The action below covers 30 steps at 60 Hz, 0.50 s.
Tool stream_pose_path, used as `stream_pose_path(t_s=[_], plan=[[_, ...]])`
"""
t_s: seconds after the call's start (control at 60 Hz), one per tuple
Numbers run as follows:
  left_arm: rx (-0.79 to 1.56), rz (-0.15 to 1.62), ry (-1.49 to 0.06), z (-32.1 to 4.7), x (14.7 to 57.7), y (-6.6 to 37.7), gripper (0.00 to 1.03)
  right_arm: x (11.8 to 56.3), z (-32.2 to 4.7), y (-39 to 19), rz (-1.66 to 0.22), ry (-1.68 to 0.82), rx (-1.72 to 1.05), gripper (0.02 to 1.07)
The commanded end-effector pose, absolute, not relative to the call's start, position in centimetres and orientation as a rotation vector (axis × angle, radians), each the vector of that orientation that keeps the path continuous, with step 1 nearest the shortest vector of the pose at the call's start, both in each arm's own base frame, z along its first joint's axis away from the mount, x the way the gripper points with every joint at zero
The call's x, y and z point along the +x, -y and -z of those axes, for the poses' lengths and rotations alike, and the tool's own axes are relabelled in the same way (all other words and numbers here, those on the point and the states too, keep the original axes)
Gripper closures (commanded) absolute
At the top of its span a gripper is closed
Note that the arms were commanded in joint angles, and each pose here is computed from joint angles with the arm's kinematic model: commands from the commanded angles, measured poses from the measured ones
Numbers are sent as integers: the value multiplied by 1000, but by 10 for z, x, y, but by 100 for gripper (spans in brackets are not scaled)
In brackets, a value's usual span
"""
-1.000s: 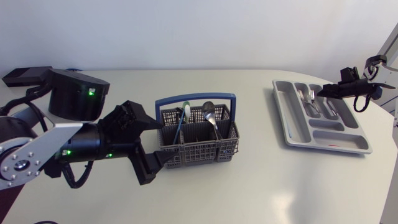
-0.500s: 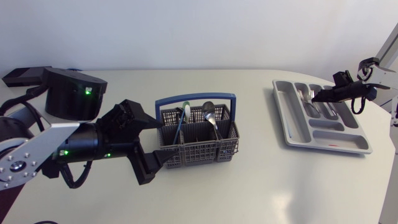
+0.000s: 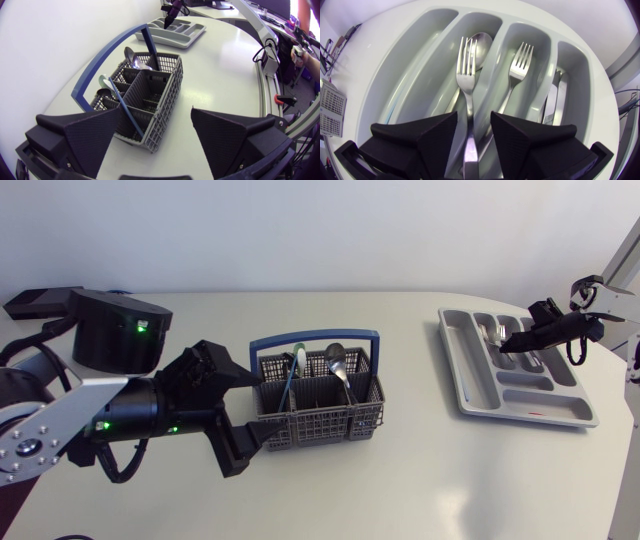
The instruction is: Sort the cutlery from the basket into the organizer compartments.
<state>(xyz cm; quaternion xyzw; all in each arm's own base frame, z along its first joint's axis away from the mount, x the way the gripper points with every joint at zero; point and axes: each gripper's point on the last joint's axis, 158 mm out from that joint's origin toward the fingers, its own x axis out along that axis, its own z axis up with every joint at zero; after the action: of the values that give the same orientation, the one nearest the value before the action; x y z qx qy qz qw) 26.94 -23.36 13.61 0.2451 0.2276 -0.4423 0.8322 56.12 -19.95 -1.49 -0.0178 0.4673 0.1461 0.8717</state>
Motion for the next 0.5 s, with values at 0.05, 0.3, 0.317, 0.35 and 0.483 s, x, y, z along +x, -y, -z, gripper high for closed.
stream_pose_path(t_s=[0.05, 0.3, 0.317, 0.35, 0.483], plan=[[532, 949, -475, -133, 265, 234, 7, 561, 7, 192, -336, -978, -79, 62], [533, 951, -477, -132, 265, 235, 7, 559, 10, 190, -341, -984, -76, 79], [533, 951, -477, -132, 265, 235, 7, 559, 10, 190, -342, -983, -75, 80], [533, 951, -477, -132, 265, 235, 7, 559, 10, 190, -342, -983, -75, 80], [532, 953, -477, -133, 264, 236, 7, 558, 12, 190, -343, -989, -72, 90]])
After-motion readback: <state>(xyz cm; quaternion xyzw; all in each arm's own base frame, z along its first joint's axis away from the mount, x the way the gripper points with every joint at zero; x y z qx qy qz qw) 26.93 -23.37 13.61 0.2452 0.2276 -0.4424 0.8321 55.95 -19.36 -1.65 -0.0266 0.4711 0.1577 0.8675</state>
